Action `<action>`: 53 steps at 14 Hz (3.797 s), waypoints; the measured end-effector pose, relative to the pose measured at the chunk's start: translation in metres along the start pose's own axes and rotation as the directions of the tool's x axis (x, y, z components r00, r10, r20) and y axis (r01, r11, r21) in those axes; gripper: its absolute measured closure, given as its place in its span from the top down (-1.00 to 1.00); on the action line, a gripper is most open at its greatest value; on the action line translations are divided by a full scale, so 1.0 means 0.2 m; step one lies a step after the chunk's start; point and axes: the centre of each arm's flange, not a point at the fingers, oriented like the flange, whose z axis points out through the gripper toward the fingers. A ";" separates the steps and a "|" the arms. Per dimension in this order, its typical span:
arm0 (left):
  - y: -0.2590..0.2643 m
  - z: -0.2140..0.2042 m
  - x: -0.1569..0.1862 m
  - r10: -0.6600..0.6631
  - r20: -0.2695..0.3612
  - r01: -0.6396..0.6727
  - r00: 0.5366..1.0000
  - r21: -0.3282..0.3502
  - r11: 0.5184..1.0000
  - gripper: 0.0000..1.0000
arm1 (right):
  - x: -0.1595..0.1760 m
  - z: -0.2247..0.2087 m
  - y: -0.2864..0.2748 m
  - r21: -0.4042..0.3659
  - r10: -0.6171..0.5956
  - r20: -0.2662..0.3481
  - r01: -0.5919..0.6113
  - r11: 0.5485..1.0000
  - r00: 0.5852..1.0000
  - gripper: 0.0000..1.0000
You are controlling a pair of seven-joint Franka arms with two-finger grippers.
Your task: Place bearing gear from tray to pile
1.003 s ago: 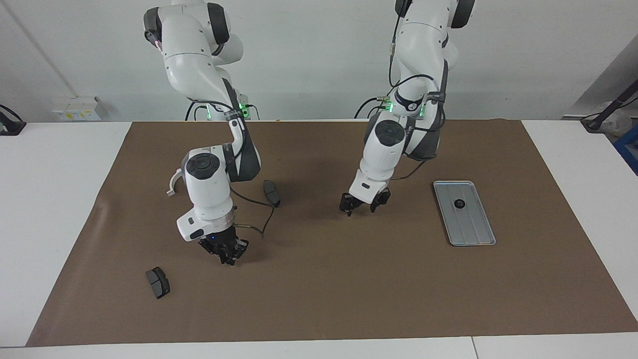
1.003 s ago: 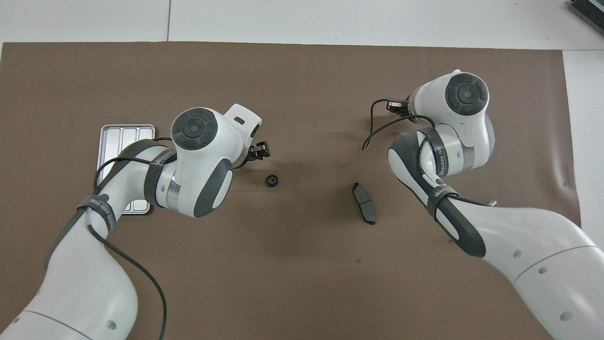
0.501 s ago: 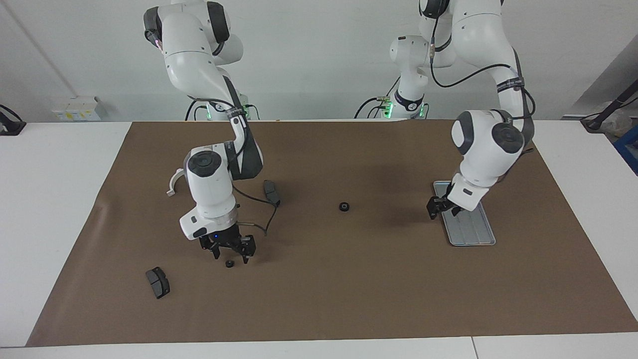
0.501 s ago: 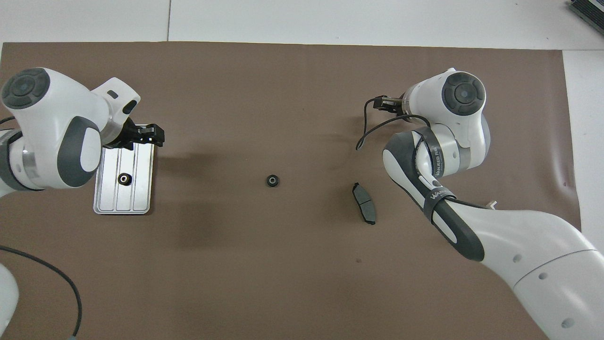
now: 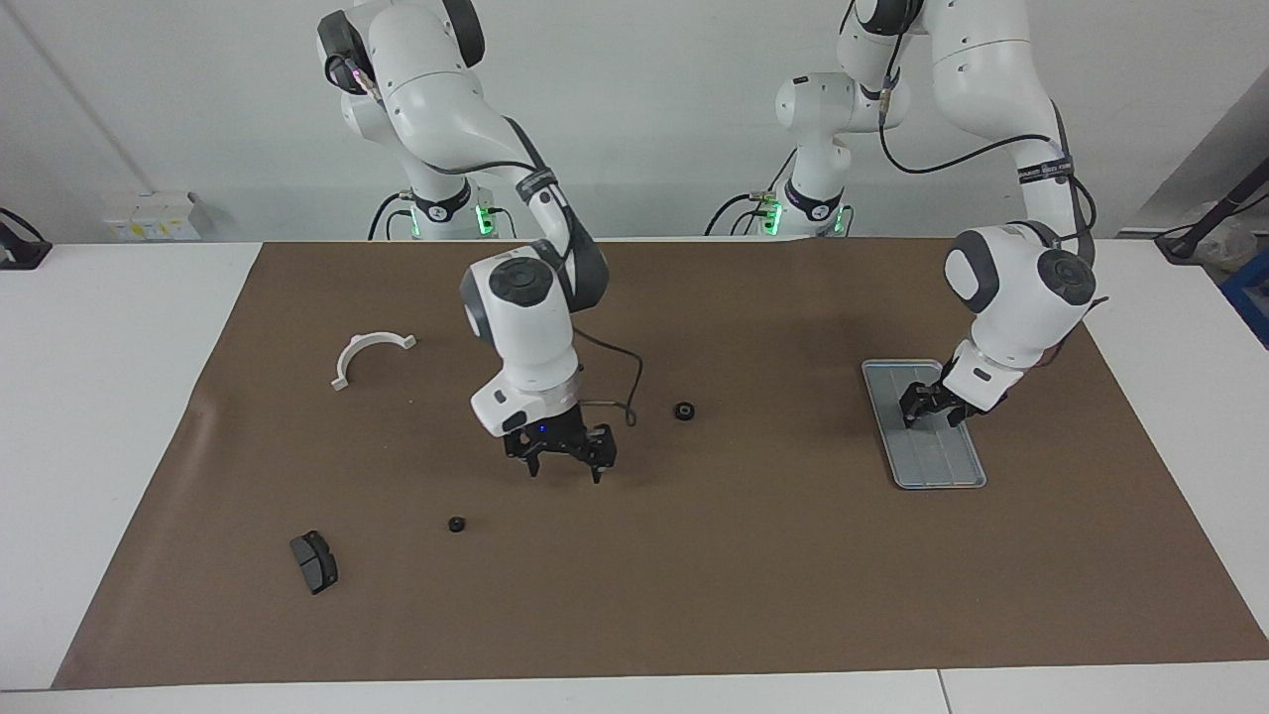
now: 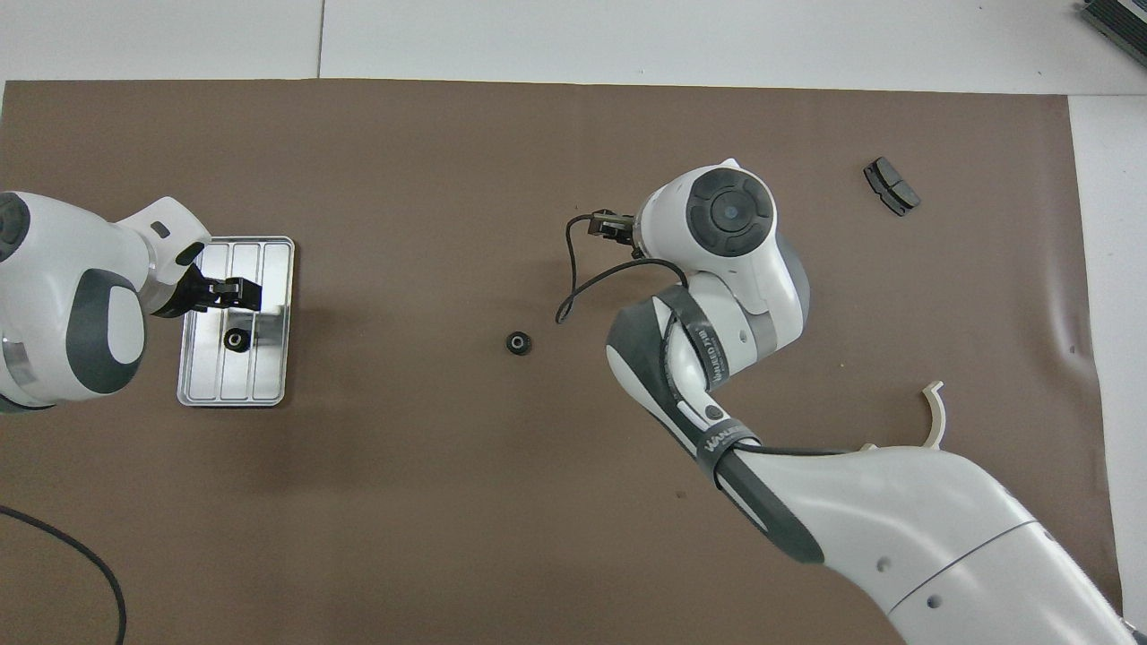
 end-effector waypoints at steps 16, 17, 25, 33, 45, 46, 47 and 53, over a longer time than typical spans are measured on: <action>0.01 0.06 -0.14 0.006 0.025 -0.006 1.000 -0.004 1.000 -0.30 | -0.64 0.19 -0.52 -0.016 -0.120 0.094 0.122 0.992 0.988 0.76; 0.01 0.06 -0.14 0.006 0.024 -0.006 1.000 -0.004 1.000 -0.30 | -0.65 0.19 -0.53 -0.019 -0.123 0.097 0.125 0.992 0.988 0.76; 0.13 -0.19 0.04 -0.007 -0.041 0.007 0.999 -0.010 1.000 -0.30 | -0.71 0.24 -0.52 -0.035 -0.121 0.116 0.126 0.991 0.986 0.33; 0.80 -0.23 0.05 -0.155 -0.047 0.153 0.987 -0.038 0.988 -0.30 | -0.69 0.22 -0.52 -0.025 -0.117 0.100 0.120 0.992 0.988 -0.30; 1.71 -0.13 0.00 -0.240 -0.047 0.237 0.970 -0.074 0.969 -0.30 | -0.14 -0.04 0.06 -0.057 0.000 0.012 0.001 0.998 1.000 -0.30; 1.73 -0.12 -0.01 -0.236 -0.045 0.232 0.971 -0.073 0.970 -0.30 | -0.13 -0.05 0.16 -0.070 -0.008 0.021 0.009 0.997 1.000 -0.30; 1.76 -0.11 -0.03 -0.224 -0.041 0.221 0.974 -0.070 0.973 -0.30 | -0.13 -0.06 0.24 -0.081 -0.017 0.030 0.019 0.997 0.999 -0.30; 1.96 0.04 -0.24 -0.151 0.010 0.151 0.989 -0.030 0.988 -0.17 | -0.17 -0.17 0.71 -0.144 -0.121 0.137 0.141 0.979 0.983 -0.30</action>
